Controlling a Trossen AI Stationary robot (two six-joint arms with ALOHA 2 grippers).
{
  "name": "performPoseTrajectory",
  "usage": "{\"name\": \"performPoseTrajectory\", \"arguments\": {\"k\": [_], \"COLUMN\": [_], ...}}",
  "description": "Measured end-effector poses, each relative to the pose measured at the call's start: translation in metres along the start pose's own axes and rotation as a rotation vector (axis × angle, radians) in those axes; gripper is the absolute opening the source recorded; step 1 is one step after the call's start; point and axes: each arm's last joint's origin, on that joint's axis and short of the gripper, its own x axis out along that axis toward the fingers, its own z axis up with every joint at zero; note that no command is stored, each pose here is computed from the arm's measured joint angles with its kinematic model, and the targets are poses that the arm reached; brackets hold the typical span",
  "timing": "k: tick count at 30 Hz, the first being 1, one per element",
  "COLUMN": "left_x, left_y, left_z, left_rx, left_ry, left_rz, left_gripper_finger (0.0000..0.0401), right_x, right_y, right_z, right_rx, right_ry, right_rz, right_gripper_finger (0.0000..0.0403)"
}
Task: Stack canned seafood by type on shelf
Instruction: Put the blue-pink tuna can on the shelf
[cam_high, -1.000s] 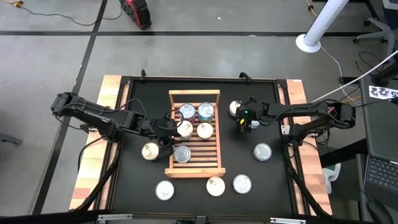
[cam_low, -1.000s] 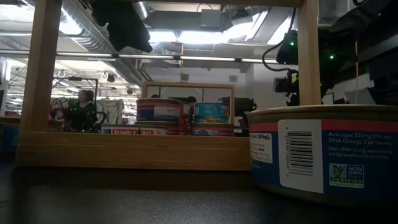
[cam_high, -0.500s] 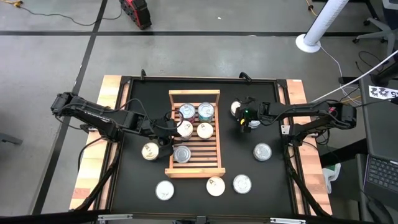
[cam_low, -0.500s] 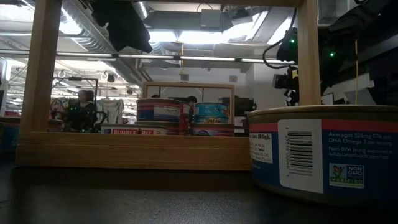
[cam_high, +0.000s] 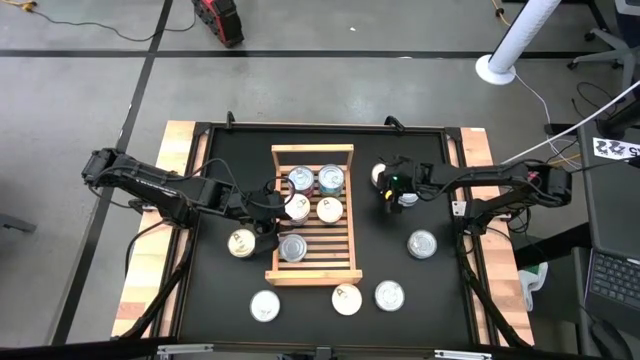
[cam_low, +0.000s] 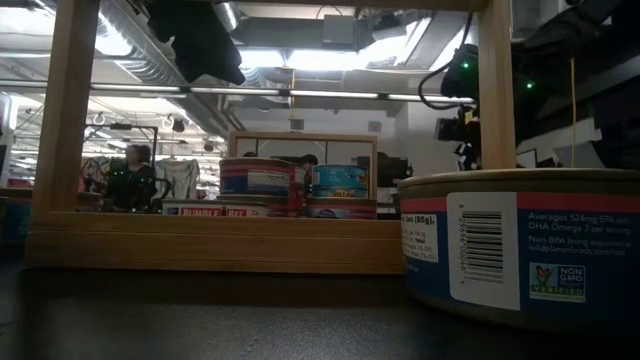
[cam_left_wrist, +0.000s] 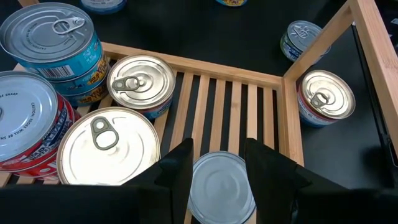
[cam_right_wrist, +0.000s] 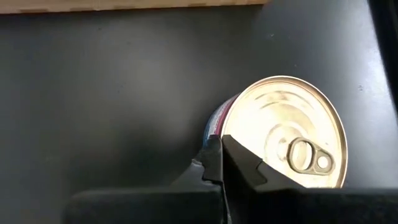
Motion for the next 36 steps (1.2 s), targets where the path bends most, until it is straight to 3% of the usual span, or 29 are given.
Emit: {"name": "performPoseTrajectory", "arguments": {"k": [23, 36], "left_x": [0.0, 0.0], "left_y": [0.0, 0.0], "left_z": [0.0, 0.0], "left_rx": [0.002, 0.004], "left_ry": [0.0, 0.0], "left_rz": [0.0, -0.001], "left_gripper_finger": [0.0139, 0.0139], "right_x": [-0.016, -0.044], "right_y": [-0.002, 0.031], "right_z": [0.031, 0.066], "right_rx": [0.027, -0.106], "right_ry": [-0.168, -0.278], "right_rz": [0.238, 0.322], "right_gripper_finger": [0.0, 0.0]}}
